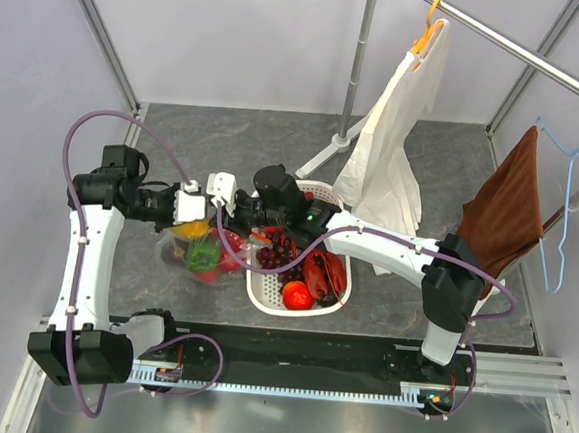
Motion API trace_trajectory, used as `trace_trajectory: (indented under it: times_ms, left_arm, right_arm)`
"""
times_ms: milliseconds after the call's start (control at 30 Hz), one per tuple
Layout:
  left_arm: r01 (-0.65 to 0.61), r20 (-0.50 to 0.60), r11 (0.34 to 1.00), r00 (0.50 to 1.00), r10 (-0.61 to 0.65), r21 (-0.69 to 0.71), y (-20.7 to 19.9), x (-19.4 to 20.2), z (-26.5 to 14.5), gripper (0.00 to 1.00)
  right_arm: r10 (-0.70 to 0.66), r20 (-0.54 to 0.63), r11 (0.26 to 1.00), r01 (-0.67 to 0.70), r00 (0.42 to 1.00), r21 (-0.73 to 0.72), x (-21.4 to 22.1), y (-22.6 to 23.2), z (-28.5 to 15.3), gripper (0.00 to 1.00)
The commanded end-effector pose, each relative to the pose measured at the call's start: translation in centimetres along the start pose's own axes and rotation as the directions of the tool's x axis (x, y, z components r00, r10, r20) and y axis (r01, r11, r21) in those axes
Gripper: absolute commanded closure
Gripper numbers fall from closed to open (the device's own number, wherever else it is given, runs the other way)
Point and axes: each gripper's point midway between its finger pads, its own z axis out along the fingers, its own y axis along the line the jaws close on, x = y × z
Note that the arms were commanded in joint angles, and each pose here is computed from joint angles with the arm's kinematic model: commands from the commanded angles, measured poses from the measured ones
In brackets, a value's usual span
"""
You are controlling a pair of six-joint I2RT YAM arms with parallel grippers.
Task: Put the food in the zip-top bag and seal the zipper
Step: Zip the zipper food storage bag at the center of the board, then place the zipper food storage bag at the center of the board.
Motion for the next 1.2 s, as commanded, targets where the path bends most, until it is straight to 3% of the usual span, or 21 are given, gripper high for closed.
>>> trace_trajectory:
  times_ms: [0, 33, 67, 133, 167, 233, 267, 367, 633, 767, 900, 1033, 1167]
  left_arm:
    - [0.112, -0.005, 0.987, 0.994, -0.112, 0.112, -3.6, -0.2, 0.1, 0.88]
    - [0.154, -0.001, 0.983, 0.988, -0.155, 0.1, -3.2, -0.3, 0.1, 0.98]
    - [0.165, 0.002, 0.983, 0.986, -0.166, 0.081, -2.5, -0.5, -0.1, 0.98]
    - [0.225, 0.021, 0.972, 0.974, -0.227, 0.067, -1.3, -0.4, -0.1, 0.98]
    - [0.236, 0.029, 0.97, 0.971, -0.238, 0.051, -0.5, -0.4, -0.3, 0.98]
    - [0.28, 0.037, 0.96, 0.959, -0.281, 0.011, 1.5, 0.8, -0.4, 0.98]
    - [0.275, 0.042, 0.961, 0.961, -0.274, -0.015, 2.6, 1.0, -0.8, 0.98]
    - [0.272, 0.048, 0.957, 0.962, -0.269, -0.101, 6.2, 2.7, -1.4, 0.98]
    - [0.188, 0.135, 0.949, 0.978, -0.157, -0.255, 17.2, 2.5, -3.1, 0.98]
    - [0.143, 0.097, 0.954, 0.988, -0.121, -0.264, 19.0, 4.1, -2.7, 0.98]
    - [0.09, -0.003, 0.973, 0.996, -0.093, -0.211, 16.0, 7.5, -1.0, 0.98]
    - [0.103, -0.074, 0.991, 0.991, -0.11, -0.089, 8.5, 11.2, 2.4, 0.98]
    - [0.079, -0.108, 0.996, 0.991, -0.082, -0.031, 3.1, 12.2, 3.5, 0.98]
  right_arm:
    - [-0.041, 0.121, 0.999, 0.041, 0.992, 0.005, -4.4, 0.0, -1.1, 0.99]
    - [-0.03, 0.121, 1.0, 0.029, 0.992, 0.007, -4.4, -0.1, -1.2, 0.91]
    - [-0.021, 0.128, 1.0, 0.02, 0.992, 0.011, -4.7, -0.1, -1.5, 0.78]
    - [0.043, 0.131, 0.999, -0.046, 0.99, 0.017, -4.7, -0.5, -2.0, 0.68]
    - [0.065, 0.142, 0.997, -0.069, 0.988, 0.023, -5.1, -0.8, -2.5, 0.52]
    - [0.125, 0.152, 0.99, -0.133, 0.981, 0.042, -5.1, -1.8, -3.5, 0.32]
    - [0.163, 0.176, 0.983, -0.174, 0.971, 0.049, -5.9, -2.1, -4.3, 0.17]
    - [0.223, 0.226, 0.966, -0.245, 0.948, 0.076, -6.8, -3.3, -6.4, 0.02]
    - [0.251, 0.26, 0.937, -0.302, 0.932, 0.178, -6.3, -7.0, -10.2, 0.02]
    - [0.247, 0.256, 0.929, -0.303, 0.935, 0.21, -5.8, -8.0, -11.3, 0.02]
    - [0.246, 0.245, 0.926, -0.302, 0.938, 0.228, -5.0, -8.2, -12.0, 0.02]
    - [0.246, 0.231, 0.92, -0.302, 0.941, 0.25, -4.4, -8.3, -12.8, 0.02]
    - [0.249, 0.211, 0.917, -0.3, 0.945, 0.263, -3.5, -8.1, -13.5, 0.02]
